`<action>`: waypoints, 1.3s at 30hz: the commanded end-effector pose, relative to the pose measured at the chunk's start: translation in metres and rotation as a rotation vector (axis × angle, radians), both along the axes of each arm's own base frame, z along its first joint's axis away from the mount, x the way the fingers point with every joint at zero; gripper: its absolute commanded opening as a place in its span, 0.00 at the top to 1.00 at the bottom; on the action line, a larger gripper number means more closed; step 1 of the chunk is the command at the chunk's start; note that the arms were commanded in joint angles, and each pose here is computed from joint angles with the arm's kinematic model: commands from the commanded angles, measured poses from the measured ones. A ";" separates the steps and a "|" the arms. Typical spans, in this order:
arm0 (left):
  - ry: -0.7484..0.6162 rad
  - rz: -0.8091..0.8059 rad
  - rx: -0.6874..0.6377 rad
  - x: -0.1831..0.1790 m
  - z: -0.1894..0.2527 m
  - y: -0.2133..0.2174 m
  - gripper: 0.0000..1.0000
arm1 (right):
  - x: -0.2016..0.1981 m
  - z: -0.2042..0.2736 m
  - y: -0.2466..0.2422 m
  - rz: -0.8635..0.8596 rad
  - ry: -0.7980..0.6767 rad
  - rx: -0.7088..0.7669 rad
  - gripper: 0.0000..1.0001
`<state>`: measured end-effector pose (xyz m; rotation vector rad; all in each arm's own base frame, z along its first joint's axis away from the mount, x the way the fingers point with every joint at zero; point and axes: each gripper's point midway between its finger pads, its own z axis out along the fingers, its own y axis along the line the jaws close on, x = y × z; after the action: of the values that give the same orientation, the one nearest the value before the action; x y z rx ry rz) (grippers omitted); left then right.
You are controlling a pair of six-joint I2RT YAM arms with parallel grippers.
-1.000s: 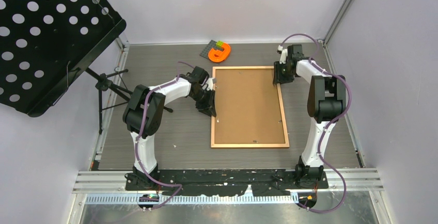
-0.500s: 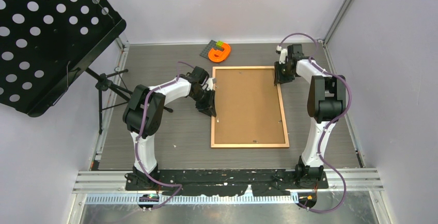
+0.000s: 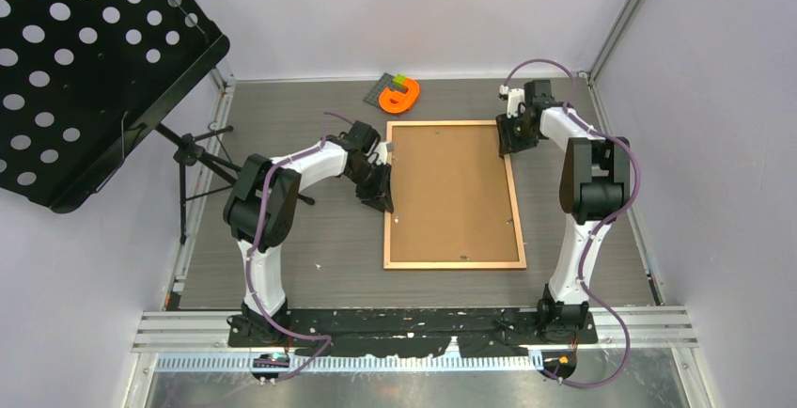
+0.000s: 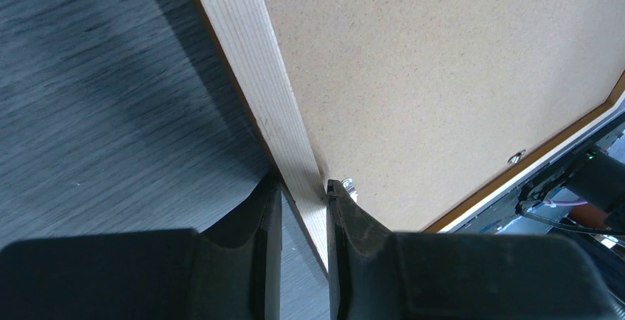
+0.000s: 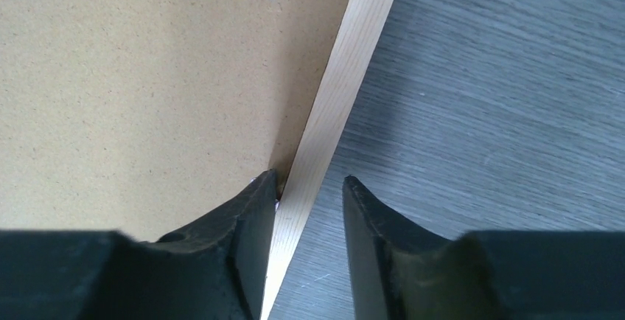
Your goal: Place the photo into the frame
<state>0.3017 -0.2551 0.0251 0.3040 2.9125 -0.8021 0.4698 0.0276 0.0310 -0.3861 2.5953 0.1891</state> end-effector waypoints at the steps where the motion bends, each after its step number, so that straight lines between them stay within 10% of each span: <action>1: -0.024 -0.017 0.061 0.005 -0.023 0.013 1.00 | 0.002 0.026 0.001 0.010 -0.031 0.014 0.49; 26: -0.040 -0.004 0.032 0.009 -0.011 0.014 0.99 | -0.076 0.047 -0.002 0.096 -0.066 0.008 0.39; 39: -0.055 -0.020 -0.001 0.002 0.003 0.012 0.63 | -0.106 0.022 0.000 0.090 0.004 0.026 0.39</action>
<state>0.3017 -0.2521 0.0245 0.3056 2.8993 -0.8245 0.3562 0.0247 0.0364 -0.4891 2.6522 0.2494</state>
